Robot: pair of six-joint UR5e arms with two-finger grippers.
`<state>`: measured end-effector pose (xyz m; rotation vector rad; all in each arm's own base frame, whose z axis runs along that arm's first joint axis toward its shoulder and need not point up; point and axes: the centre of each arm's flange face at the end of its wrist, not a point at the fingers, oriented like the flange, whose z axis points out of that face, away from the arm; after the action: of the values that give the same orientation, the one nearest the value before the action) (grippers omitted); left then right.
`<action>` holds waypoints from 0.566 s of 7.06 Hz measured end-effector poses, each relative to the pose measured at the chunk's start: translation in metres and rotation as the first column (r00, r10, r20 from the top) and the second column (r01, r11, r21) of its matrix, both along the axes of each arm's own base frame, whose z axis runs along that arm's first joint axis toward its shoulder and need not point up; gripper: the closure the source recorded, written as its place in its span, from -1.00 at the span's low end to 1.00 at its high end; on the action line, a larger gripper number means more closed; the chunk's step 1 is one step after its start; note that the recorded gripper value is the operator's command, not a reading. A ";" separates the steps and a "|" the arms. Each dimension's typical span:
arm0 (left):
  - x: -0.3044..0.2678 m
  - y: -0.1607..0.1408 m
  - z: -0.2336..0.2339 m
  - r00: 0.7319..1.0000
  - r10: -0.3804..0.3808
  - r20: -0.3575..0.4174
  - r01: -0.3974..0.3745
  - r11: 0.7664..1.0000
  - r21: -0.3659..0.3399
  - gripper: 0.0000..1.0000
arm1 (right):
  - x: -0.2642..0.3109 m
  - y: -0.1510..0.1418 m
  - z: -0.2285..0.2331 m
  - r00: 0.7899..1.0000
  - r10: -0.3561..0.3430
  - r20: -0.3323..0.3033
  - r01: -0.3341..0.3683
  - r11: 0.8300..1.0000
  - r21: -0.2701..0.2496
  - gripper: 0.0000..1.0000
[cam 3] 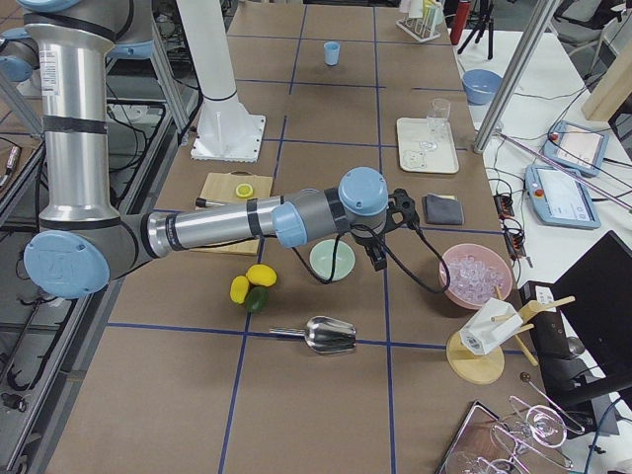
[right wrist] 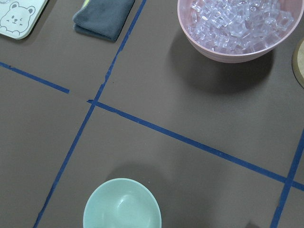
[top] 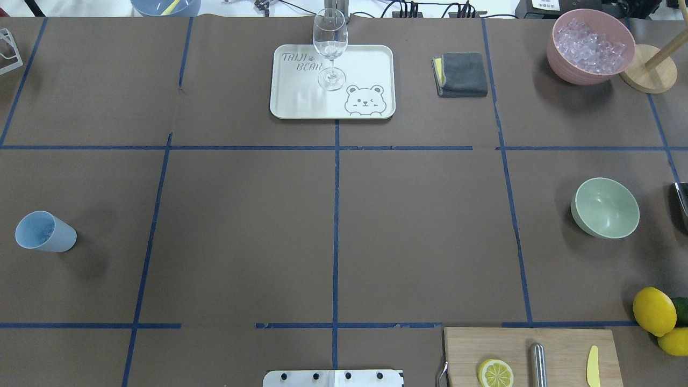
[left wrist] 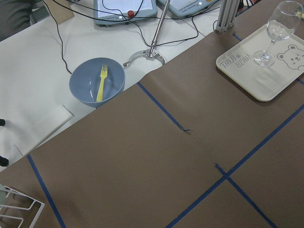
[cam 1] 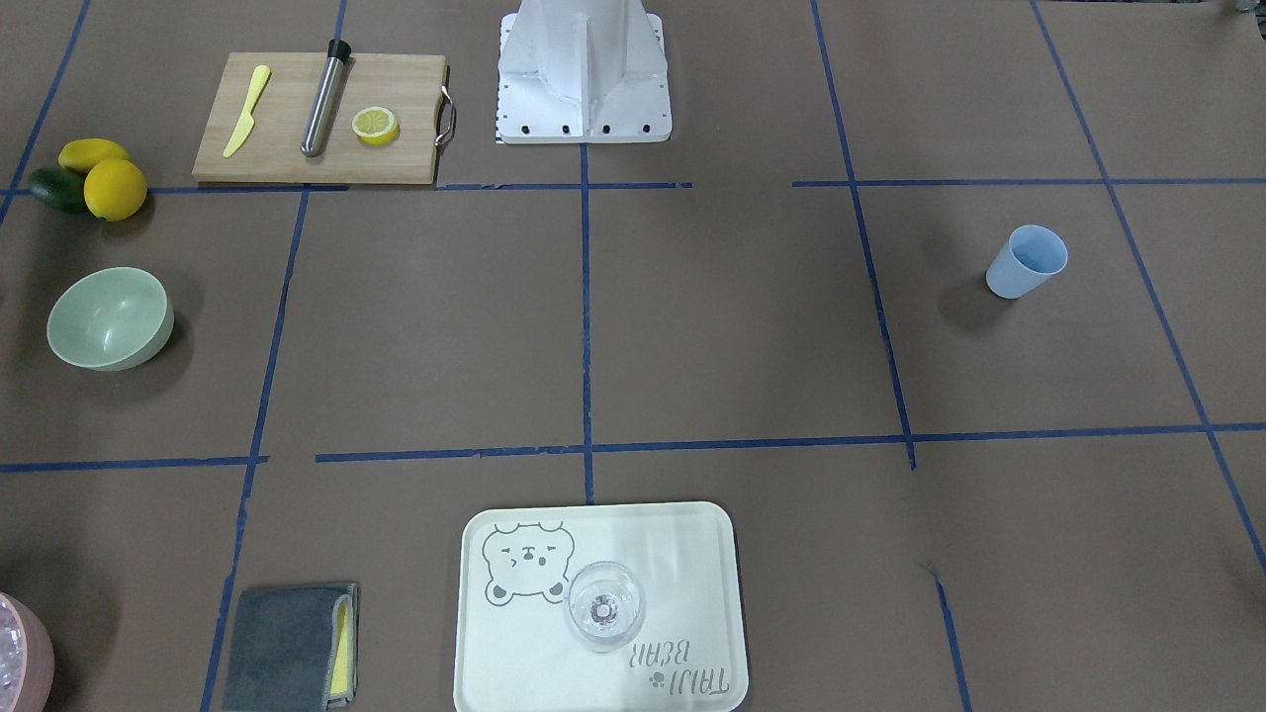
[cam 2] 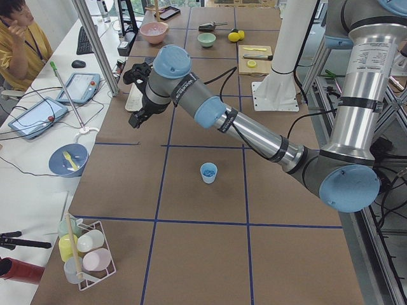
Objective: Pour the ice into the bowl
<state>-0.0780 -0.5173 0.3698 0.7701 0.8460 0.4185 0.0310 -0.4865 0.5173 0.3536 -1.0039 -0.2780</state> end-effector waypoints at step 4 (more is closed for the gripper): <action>0.001 -0.001 0.005 1.000 0.001 0.001 -0.001 1.000 -0.012 -1.00 | -0.001 -0.003 0.010 1.000 -0.003 0.002 0.003 1.000 -0.016 -1.00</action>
<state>-0.0768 -0.5187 0.3752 0.7585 0.8477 0.4145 0.0304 -0.4895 0.5269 0.3372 -1.0079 -0.2725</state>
